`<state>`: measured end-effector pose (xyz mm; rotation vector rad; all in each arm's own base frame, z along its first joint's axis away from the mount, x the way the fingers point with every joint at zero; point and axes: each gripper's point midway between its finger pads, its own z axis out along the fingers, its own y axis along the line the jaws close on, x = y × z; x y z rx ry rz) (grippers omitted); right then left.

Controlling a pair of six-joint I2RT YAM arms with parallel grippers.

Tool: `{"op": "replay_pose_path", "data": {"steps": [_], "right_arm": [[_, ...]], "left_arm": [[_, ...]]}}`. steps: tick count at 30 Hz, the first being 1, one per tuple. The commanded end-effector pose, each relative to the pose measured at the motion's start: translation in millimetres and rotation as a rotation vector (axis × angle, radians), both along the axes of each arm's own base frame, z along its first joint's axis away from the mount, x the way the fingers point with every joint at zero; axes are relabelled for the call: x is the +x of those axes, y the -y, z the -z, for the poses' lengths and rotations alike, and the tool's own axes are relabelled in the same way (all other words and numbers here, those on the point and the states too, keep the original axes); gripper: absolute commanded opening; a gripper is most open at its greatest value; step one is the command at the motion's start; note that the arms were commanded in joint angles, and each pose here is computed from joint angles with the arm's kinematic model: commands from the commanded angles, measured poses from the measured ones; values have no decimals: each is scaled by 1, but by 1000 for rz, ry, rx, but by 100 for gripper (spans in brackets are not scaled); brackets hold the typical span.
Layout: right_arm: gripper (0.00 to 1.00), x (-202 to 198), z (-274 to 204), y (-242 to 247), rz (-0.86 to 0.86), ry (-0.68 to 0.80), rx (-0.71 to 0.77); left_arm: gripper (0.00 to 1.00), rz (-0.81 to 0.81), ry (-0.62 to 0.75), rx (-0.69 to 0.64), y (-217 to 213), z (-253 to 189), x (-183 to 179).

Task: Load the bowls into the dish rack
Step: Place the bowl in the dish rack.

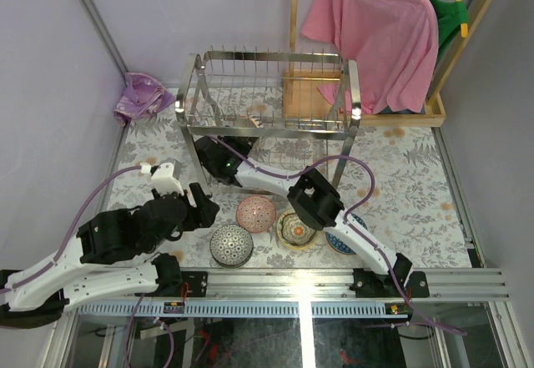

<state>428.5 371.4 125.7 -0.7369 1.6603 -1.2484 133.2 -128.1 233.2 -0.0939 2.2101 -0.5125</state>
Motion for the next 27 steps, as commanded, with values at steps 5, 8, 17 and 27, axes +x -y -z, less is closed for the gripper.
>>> {"op": "replay_pose_path", "data": {"steps": [5, 8, 17, 27], "right_arm": [[6, -35, 118, -29, -213, -361, -275], [5, -30, 104, -20, -192, -357, -127], [0, -27, 34, 1, -185, -233, 288], [0, -37, -1, 63, -32, -122, 148]], "left_arm": [[70, -10, 34, -36, 3, -18, 4], [70, -14, 33, -41, 1, -19, 4], [70, -17, 29, -35, 3, -15, 5], [70, -10, 31, -48, 6, -14, 5]]}}
